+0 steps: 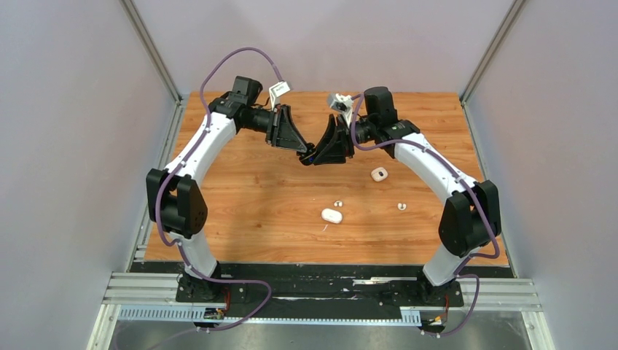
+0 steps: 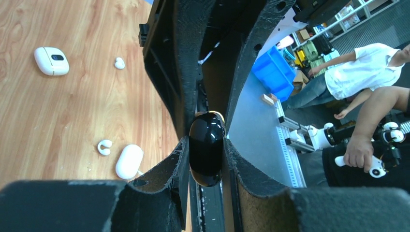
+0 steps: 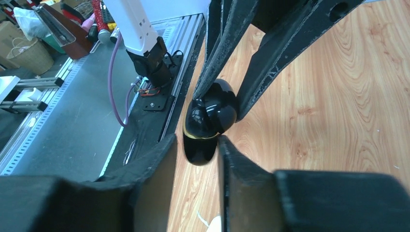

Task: Insert the wireless bluetooth earbuds into the charging case
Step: Close the charging case, then place the charging case at the center of the board.

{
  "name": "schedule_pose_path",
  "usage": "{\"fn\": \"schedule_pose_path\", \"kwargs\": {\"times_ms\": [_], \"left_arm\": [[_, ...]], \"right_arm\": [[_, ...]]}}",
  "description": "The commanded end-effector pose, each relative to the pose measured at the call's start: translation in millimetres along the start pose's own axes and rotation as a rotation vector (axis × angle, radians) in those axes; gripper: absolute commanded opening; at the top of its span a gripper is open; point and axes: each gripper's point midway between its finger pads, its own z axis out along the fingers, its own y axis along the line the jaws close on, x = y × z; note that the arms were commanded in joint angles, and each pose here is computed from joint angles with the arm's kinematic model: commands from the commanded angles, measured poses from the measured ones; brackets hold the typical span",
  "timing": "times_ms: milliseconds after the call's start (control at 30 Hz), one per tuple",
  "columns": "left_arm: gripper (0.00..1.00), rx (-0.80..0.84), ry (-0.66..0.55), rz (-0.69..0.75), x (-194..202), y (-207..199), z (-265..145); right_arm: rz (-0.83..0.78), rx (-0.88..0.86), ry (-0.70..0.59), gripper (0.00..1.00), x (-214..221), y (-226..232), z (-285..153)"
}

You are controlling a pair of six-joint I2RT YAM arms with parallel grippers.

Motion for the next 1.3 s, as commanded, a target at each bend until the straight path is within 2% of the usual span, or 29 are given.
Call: {"fn": "schedule_pose_path", "kwargs": {"times_ms": [0, 133, 167, 200, 233, 300, 400, 500, 667, 800, 900, 1000, 1067, 1167, 1200, 1233, 1267], "left_arm": [[0.00, 0.011, -0.001, 0.020, -4, -2, 2], [0.01, -0.028, 0.000, -0.025, -5, 3, 4], [0.12, -0.041, -0.001, -0.025, -5, 5, 5], [0.17, -0.053, -0.001, -0.047, -5, 6, 5], [0.27, -0.051, 0.000, -0.048, -5, 4, 6], [0.37, -0.060, 0.008, -0.042, -2, 2, 9], [0.50, -0.112, 0.038, 0.007, 6, 3, 12], [0.56, -0.205, 0.069, 0.101, 9, 5, 12], [0.69, -0.556, 0.038, 0.234, -3, 42, -14], [0.71, -0.729, 0.000, 0.221, -1, 63, -34], [0.72, -0.884, -0.047, 0.101, 9, 84, -58], [0.72, -0.940, -0.069, -0.047, 28, 97, -77], [0.73, -0.958, -0.077, -0.125, 38, 100, -85], [0.73, -0.977, -0.064, -0.182, 51, 102, -92], [0.72, -0.978, -0.059, -0.190, 56, 102, -93], [0.72, -0.977, -0.055, -0.199, 60, 102, -94], [0.72, -0.977, -0.053, -0.202, 61, 102, -94]], "right_arm": [[-0.056, 0.001, -0.013, 0.29, -15, 4, 2], [-0.015, 0.035, -0.011, 0.15, -9, -2, 2], [0.000, 0.044, -0.012, 0.11, -8, -3, 3], [0.017, 0.054, -0.014, 0.08, -6, -6, 2], [0.032, 0.060, -0.016, 0.06, -5, -7, 3], [0.073, 0.092, -0.019, 0.00, -1, -15, 3], [0.191, 0.136, -0.037, 0.00, 7, -27, 2], [0.290, 0.164, -0.047, 0.00, 17, -38, 1], [0.471, 0.197, -0.047, 0.00, 48, -58, 1], [0.603, 0.251, -0.045, 0.00, 80, -79, -3], [0.761, 0.356, -0.047, 0.02, 113, -106, -15], [0.851, 0.462, 0.003, 0.01, 149, -129, -21], [0.856, 0.521, 0.050, 0.00, 170, -144, -26], [0.892, 0.593, 0.096, 0.00, 198, -159, -32], [0.897, 0.604, 0.107, 0.01, 203, -161, -33], [0.906, 0.620, 0.120, 0.07, 211, -162, -34], [0.915, 0.642, 0.133, 0.20, 217, -164, -36]]}}
